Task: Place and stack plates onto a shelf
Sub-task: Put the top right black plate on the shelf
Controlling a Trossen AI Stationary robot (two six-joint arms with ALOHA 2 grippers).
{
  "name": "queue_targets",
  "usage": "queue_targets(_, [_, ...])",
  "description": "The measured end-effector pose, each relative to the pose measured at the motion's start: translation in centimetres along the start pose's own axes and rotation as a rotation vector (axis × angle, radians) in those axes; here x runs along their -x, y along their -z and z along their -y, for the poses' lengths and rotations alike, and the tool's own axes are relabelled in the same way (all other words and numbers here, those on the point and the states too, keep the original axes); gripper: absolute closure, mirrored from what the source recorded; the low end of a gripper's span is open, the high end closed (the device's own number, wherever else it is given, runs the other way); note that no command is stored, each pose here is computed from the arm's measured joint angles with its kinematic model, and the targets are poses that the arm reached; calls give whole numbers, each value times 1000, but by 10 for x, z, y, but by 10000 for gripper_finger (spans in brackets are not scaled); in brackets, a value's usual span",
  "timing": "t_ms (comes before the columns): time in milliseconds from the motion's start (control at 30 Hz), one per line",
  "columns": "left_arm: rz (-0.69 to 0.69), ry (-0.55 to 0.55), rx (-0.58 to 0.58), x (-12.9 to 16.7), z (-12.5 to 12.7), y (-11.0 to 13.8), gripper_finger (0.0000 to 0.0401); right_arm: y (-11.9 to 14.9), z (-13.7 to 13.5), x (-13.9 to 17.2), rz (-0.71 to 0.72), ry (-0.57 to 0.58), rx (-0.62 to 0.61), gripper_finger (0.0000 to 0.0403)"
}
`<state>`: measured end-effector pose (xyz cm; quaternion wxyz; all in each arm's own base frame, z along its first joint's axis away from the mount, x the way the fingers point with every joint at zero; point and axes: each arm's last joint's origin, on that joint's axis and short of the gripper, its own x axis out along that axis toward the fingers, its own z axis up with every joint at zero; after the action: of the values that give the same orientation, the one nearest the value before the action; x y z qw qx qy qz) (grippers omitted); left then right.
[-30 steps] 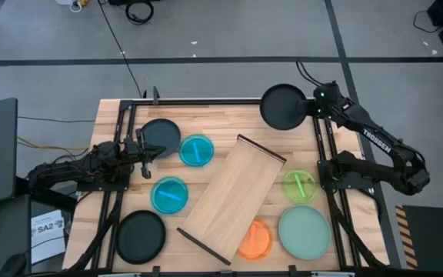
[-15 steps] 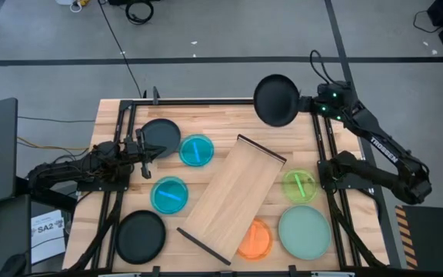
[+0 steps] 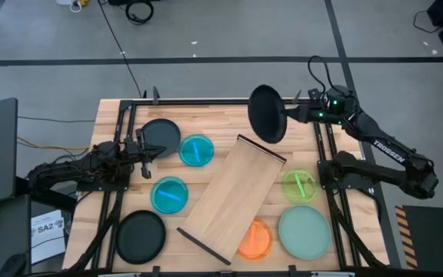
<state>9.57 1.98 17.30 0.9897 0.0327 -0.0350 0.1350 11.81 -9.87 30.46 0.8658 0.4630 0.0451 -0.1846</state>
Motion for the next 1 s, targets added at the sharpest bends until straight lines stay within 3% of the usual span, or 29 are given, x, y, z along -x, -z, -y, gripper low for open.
queue_targets(600, [0, 0, 0, 0, 0, 0, 390, 52, -38, -22, -313, -196, 159, 390])
queue_targets(1000, [0, 0, 0, 0, 0, 0, 390, 72, -35, -51, -409, -124, 273, 383])
